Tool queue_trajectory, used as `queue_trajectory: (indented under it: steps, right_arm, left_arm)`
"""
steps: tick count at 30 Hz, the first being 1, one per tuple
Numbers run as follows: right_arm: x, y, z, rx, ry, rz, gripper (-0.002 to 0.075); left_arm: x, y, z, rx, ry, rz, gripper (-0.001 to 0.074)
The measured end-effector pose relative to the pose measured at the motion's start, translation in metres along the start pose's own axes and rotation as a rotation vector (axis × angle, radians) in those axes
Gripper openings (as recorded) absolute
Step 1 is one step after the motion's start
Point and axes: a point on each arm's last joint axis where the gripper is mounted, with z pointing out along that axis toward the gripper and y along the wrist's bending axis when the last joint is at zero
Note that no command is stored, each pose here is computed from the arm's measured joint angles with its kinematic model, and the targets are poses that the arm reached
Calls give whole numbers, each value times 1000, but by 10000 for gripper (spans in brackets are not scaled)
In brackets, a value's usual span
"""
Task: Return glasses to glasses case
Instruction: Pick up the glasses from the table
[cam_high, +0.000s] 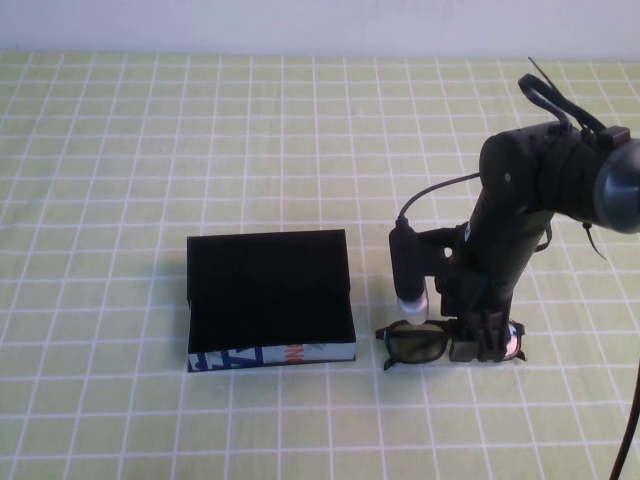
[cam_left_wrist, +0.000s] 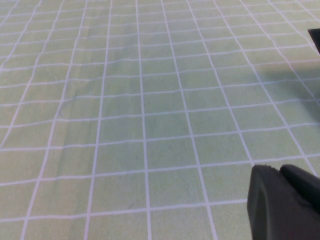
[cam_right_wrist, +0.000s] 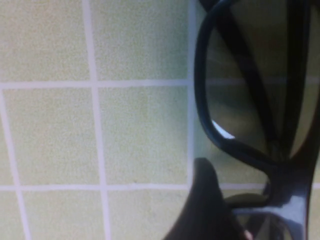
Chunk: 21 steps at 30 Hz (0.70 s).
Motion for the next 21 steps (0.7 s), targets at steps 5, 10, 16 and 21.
queue_trajectory:
  steps: [5,10,16,21]
  right_arm:
    - [0,-1,7,-13,5,3,427]
    - [0,-1,8,-19,7,3,427]
    - [-5,-5,-2,-25,-14,9,427]
    - [-5,-3,-3,-43,-15,12,421]
  left_arm:
    - [0,0,0,0,0,0,-2]
    - [0,0,0,0,0,0,-2]
    - [0,0,0,0,0,0,-2]
    - [0,0,0,0,0,0,-2]
